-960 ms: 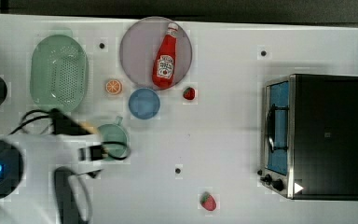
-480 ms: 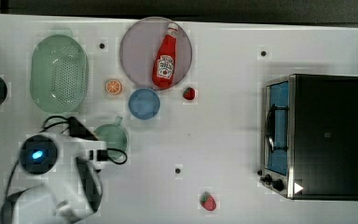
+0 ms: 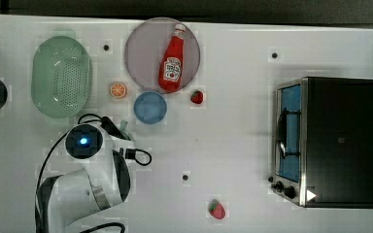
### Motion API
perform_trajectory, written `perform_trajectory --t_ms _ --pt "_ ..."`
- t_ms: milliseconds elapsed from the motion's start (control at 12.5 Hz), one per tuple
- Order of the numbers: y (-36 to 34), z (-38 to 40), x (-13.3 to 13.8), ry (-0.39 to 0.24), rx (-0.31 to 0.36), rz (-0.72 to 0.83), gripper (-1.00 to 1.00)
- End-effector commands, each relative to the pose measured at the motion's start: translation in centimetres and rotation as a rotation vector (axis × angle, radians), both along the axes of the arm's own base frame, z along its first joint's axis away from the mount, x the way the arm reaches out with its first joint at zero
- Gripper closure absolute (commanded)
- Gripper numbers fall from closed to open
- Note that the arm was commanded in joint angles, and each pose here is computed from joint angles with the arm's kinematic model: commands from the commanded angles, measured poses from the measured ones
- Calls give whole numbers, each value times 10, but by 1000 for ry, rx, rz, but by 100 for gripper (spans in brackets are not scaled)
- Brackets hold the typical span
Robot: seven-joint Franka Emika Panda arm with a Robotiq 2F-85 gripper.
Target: Pick Banana and place it in mug.
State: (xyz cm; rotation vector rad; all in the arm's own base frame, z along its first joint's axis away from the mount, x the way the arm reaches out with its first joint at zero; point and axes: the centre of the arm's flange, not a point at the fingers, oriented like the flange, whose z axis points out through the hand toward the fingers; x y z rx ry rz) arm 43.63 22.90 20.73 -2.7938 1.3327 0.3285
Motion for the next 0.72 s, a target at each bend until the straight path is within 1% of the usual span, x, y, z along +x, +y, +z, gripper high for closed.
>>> perform_trajectory --t_ms 80,160,240,400,560,720 --pt "6 59 23 -152 19 -41 -100" --pt "0 72 29 -178 21 -54 -100" --pt "-11 95 38 -221 21 -75 -100" --pt "-38 145 51 -256 2 -70 -100" --pt "-76 206 60 -255 -19 -71 -100" --pt "-121 265 69 -236 -25 -141 -100"
